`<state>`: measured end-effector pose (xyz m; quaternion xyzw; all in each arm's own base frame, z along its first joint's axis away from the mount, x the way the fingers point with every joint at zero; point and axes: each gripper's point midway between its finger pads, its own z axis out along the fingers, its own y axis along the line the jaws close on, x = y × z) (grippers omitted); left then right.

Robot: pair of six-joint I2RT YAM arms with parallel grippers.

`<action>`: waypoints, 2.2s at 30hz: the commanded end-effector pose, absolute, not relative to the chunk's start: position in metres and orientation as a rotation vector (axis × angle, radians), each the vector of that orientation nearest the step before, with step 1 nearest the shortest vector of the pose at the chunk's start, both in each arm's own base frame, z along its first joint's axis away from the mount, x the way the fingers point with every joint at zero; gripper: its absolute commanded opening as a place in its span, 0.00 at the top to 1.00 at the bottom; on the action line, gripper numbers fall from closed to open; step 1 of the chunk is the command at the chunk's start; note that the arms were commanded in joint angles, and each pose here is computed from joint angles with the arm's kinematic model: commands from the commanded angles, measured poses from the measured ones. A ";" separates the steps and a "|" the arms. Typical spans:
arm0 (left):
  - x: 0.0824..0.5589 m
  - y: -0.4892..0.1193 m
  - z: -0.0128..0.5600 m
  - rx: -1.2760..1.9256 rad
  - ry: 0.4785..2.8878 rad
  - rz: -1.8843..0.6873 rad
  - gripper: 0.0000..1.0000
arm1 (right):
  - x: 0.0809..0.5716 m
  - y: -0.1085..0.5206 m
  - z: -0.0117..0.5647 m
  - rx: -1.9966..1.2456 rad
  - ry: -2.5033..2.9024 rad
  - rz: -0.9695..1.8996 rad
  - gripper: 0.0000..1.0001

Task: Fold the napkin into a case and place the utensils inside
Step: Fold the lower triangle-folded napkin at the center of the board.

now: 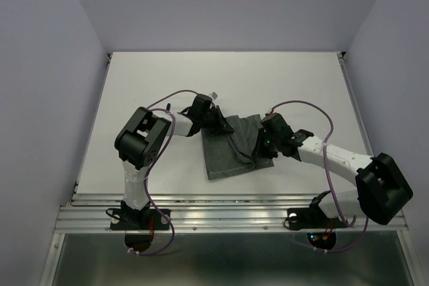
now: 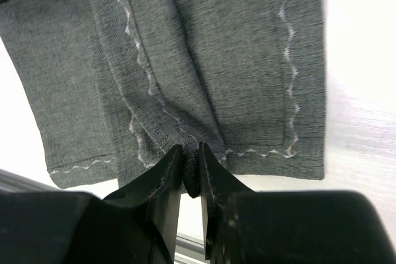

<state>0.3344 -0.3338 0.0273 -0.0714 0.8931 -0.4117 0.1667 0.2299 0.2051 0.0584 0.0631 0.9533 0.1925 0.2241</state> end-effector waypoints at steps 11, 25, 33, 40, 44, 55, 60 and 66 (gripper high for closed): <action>0.331 -0.332 0.024 -0.170 2.573 -1.157 1.00 | 0.220 0.247 0.056 0.032 2.647 0.601 0.99; 0.330 -0.331 0.021 -0.176 2.581 -1.152 1.00 | 0.216 0.260 0.067 -0.018 2.623 0.555 0.99; 0.330 -0.332 0.019 -0.182 2.586 -1.155 1.00 | 0.212 0.265 0.060 -0.076 2.655 0.525 0.97; 0.330 -0.334 0.026 -0.172 2.575 -1.174 1.00 | 0.201 0.266 0.034 -0.138 2.727 0.444 0.97; 0.334 -0.337 0.037 -0.158 2.553 -1.186 1.00 | 0.198 0.261 0.026 -0.117 2.728 0.420 0.86; 0.341 -0.339 0.069 -0.095 2.506 -1.178 1.00 | 0.192 0.257 0.027 -0.074 2.709 0.463 0.50; 0.344 -0.337 0.083 -0.057 2.490 -1.152 0.97 | 0.196 0.258 0.040 -0.066 2.667 0.491 0.56; 0.350 -0.335 0.098 -0.023 2.467 -1.114 0.94 | 0.195 0.262 0.052 -0.057 2.645 0.549 0.59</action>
